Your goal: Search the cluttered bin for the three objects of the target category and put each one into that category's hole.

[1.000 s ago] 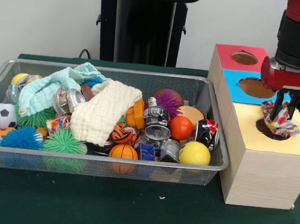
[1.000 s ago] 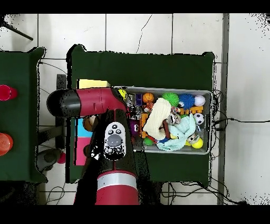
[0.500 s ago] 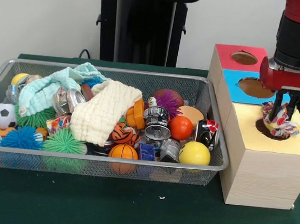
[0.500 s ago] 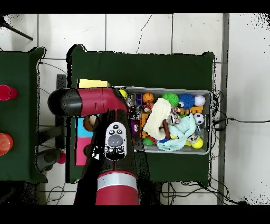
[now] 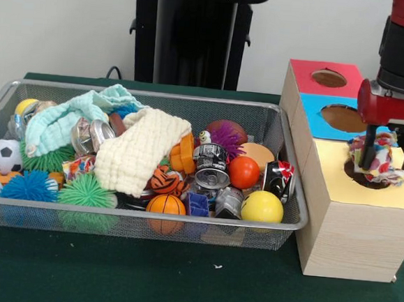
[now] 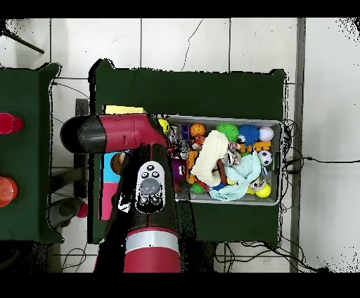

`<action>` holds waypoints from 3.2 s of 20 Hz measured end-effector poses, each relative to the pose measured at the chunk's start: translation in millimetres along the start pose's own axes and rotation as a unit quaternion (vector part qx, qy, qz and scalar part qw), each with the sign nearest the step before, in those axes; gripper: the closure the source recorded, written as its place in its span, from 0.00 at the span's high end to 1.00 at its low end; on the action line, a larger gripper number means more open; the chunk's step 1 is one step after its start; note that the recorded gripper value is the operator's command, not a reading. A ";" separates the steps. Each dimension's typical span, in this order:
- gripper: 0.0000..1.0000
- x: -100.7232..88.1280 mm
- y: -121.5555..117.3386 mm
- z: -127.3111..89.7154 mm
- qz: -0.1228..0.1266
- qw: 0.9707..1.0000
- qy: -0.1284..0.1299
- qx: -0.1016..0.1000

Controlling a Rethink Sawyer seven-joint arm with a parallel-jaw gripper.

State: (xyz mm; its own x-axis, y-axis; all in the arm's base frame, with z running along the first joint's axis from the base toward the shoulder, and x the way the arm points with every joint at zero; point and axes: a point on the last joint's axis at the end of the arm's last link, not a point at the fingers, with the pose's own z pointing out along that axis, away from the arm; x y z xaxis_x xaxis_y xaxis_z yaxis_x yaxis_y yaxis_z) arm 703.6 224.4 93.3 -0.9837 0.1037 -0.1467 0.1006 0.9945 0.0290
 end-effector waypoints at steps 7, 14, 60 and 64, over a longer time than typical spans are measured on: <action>1.00 -7.6 3.3 -4.0 -0.002 1.000 -0.011 -0.002; 1.00 -11.1 0.8 -5.6 -0.004 1.000 -0.016 0.002; 0.00 -57.9 -24.3 -66.6 -0.022 0.999 -0.020 0.037; 0.00 -64.1 -27.0 -79.1 -0.019 0.999 -0.030 0.035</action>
State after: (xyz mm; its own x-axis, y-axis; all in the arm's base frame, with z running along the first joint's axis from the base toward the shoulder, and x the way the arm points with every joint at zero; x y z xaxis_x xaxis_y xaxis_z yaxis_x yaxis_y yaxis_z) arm 752.2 189.8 180.1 -0.9768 0.0641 -0.2045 0.0752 0.9961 -0.0469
